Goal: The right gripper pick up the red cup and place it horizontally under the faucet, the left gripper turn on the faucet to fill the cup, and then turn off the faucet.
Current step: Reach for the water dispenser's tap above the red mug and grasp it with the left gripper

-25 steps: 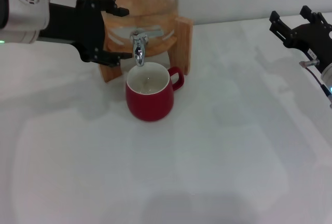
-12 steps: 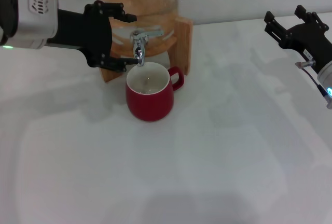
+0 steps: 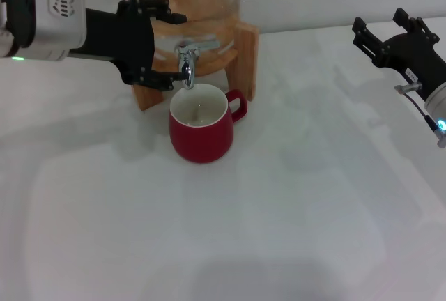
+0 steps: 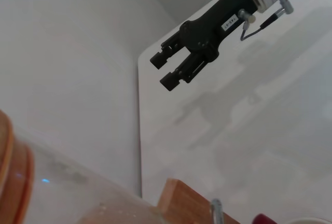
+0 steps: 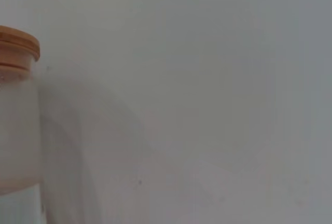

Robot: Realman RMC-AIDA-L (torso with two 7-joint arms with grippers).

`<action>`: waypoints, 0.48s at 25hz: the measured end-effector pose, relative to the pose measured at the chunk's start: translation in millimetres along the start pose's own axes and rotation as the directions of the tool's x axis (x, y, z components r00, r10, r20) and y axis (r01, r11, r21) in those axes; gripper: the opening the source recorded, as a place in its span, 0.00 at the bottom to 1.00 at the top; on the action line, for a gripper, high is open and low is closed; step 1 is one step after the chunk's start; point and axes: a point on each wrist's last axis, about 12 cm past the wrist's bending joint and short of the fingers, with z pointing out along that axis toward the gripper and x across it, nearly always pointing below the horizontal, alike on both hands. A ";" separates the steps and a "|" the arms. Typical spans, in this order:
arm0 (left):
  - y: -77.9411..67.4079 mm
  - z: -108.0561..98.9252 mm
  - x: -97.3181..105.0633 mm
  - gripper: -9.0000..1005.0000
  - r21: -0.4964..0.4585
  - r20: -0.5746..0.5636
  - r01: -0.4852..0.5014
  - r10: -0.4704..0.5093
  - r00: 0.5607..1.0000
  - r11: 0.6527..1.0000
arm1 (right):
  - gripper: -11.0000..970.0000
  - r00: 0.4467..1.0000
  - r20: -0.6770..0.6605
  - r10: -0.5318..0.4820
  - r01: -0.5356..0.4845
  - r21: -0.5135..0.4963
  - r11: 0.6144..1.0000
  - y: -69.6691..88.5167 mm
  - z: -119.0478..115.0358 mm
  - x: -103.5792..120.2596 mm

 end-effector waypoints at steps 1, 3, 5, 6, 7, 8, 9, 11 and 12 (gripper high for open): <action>0.5 0.4 -0.2 0.84 -0.004 0.001 0.000 0.000 1.000 1.000 | 0.86 1.000 0.001 0.000 0.000 -0.001 1.000 0.2 0.4 -0.2; 1.2 1.2 -0.5 0.84 -0.013 0.003 0.002 -0.002 1.000 1.000 | 0.86 1.000 0.002 0.000 0.000 -0.003 1.000 0.7 1.1 -0.7; 1.8 2.1 -0.9 0.84 -0.021 0.006 0.001 -0.001 1.000 1.000 | 0.86 1.000 0.003 -0.002 0.002 -0.006 1.000 1.2 1.9 -1.0; 2.0 2.5 -1.1 0.84 -0.023 0.006 -0.001 0.001 1.000 1.000 | 0.86 1.000 0.003 -0.003 0.003 -0.007 1.000 1.5 2.0 -1.1; 2.4 3.0 -1.5 0.84 -0.025 0.006 -0.005 0.005 1.000 1.000 | 0.86 1.000 0.003 -0.003 0.003 -0.008 1.000 1.6 2.2 -1.1; 2.9 3.3 -1.8 0.84 -0.027 0.006 -0.007 0.007 1.000 1.000 | 0.86 1.000 0.003 -0.003 0.004 -0.009 1.000 1.9 2.5 -1.3; 3.5 3.7 -2.1 0.84 -0.029 0.006 -0.010 0.010 1.000 1.000 | 0.86 1.000 0.003 -0.004 0.004 -0.011 1.000 2.1 2.8 -1.4; 4.2 4.2 -2.8 0.84 -0.031 0.006 -0.016 0.016 1.000 0.999 | 0.86 1.000 0.003 -0.006 0.006 -0.015 1.000 3.0 3.5 -1.6; 4.6 4.4 -3.0 0.84 -0.032 0.006 -0.019 0.019 1.000 0.999 | 0.86 1.000 0.003 -0.006 0.006 -0.019 1.000 3.7 3.9 -1.7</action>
